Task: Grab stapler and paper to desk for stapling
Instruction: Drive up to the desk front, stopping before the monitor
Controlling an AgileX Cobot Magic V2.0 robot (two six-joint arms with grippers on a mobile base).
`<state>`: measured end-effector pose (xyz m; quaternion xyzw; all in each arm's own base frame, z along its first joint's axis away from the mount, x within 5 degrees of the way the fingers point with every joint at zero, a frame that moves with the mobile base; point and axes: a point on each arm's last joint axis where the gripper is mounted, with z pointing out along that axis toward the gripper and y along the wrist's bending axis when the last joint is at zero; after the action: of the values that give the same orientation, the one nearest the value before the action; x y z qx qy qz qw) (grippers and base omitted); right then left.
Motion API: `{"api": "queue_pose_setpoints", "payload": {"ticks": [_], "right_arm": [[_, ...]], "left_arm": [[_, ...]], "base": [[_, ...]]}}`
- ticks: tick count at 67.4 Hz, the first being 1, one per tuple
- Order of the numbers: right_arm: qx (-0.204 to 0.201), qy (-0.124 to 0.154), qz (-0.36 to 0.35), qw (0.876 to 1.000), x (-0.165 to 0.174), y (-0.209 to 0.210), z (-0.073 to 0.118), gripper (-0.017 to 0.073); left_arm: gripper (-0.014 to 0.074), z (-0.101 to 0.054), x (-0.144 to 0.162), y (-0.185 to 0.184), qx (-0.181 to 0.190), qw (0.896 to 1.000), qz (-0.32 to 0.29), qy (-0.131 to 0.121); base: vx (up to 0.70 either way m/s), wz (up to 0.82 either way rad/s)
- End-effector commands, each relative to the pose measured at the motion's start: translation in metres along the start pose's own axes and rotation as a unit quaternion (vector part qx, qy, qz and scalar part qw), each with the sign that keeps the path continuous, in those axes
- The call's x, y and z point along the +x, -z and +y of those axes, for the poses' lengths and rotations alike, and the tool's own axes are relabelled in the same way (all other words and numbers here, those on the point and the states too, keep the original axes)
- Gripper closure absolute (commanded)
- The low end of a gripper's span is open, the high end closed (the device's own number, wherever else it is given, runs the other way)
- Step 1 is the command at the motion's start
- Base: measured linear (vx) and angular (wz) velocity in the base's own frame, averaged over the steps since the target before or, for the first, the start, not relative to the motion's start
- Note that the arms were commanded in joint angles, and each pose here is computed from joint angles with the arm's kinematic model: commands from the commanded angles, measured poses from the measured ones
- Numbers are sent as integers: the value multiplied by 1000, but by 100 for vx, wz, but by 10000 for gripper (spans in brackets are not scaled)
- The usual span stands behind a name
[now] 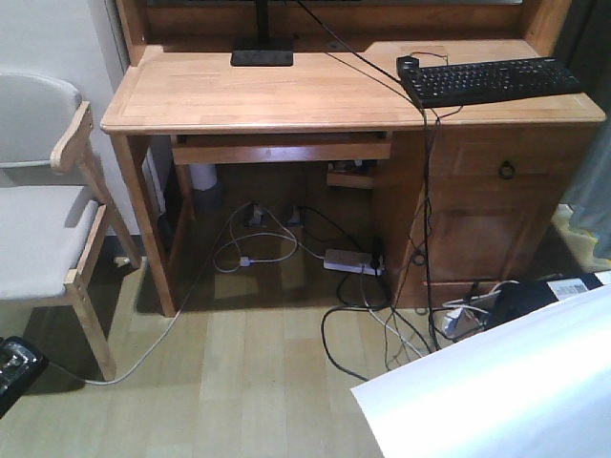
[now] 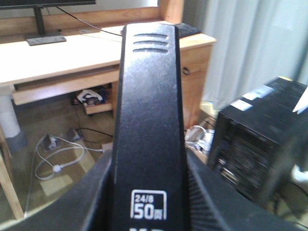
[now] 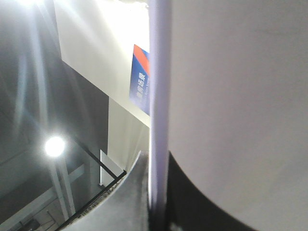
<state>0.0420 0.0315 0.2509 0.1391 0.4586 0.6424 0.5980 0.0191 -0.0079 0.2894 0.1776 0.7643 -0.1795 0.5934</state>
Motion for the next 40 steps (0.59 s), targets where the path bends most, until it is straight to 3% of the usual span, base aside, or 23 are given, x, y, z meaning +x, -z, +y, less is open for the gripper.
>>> {"api": "queue_pose_setpoints", "payload": {"ticks": [1,40], "right_arm": [[-23,-3,-3,1000,0,0,3,561],[-23,-3,-3,1000,0,0,3,561]], "left_arm": [[600,-2,-19,4,9,998,-68,0],[600,-2,-19,4,9,998,-68,0]], "base": [[25,5],[23,6]]}}
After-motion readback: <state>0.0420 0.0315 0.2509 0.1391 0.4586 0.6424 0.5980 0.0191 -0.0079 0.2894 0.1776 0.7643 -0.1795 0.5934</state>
